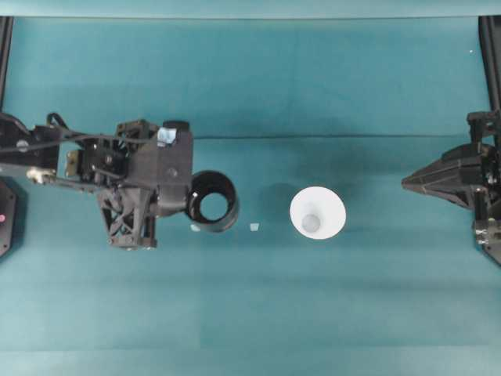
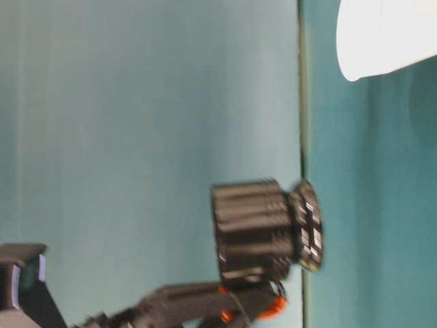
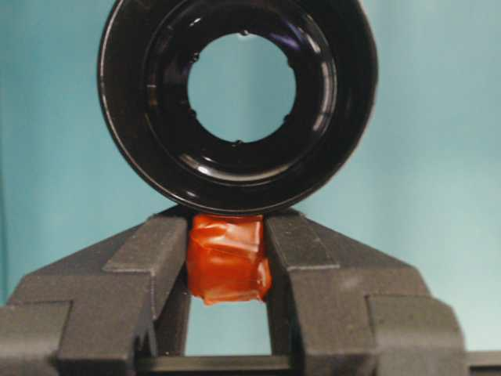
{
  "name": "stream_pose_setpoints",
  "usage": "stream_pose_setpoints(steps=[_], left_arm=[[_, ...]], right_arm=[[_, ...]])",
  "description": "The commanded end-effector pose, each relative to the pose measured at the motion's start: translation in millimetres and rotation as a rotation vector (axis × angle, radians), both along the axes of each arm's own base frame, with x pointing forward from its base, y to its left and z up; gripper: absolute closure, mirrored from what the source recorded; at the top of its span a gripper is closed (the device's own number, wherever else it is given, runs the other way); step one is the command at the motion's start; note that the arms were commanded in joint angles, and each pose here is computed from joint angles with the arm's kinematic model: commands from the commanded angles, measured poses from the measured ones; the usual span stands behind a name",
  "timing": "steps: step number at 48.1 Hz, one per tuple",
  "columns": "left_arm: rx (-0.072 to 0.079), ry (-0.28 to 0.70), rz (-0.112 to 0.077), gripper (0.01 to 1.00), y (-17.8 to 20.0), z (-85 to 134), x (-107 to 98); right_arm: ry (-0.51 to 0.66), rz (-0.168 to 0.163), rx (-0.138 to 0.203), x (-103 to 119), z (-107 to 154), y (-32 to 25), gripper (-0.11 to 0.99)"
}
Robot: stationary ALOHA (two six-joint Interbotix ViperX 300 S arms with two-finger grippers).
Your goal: Put the paper cup into the moved red handle cup holder.
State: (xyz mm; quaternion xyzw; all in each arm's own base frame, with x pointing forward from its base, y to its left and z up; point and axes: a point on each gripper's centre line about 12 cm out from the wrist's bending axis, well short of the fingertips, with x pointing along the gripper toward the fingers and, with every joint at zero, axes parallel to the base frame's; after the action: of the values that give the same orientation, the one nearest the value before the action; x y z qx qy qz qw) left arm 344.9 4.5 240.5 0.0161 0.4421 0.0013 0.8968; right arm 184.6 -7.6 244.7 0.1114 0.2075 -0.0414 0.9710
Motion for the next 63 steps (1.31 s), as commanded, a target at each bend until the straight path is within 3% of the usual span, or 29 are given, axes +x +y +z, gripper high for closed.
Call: stream_pose_setpoints(steps=[1, 26, 35, 46, 63], left_arm=[[0.006, -0.031, -0.005, 0.730, 0.3, 10.7, 10.7], [0.008, 0.045, -0.007, 0.730, 2.4, -34.6, 56.4], [0.006, 0.048, -0.003, 0.730, 3.6, -47.6, 60.1], [0.005, 0.074, 0.008, 0.730, 8.5, -67.4, 61.6], [0.003, 0.100, 0.007, 0.730, 7.8, -94.4, 64.0]], right_arm=[[-0.019, -0.006, 0.007, 2.8, 7.4, -0.5, 0.99], [-0.019, -0.006, 0.007, 2.8, 7.4, -0.5, 0.99], [-0.019, -0.006, 0.007, 2.8, 7.4, -0.5, 0.99], [-0.017, -0.006, 0.007, 2.7, 6.8, -0.5, 0.99], [-0.016, -0.006, 0.008, 2.5, 6.2, -0.5, 0.99]])
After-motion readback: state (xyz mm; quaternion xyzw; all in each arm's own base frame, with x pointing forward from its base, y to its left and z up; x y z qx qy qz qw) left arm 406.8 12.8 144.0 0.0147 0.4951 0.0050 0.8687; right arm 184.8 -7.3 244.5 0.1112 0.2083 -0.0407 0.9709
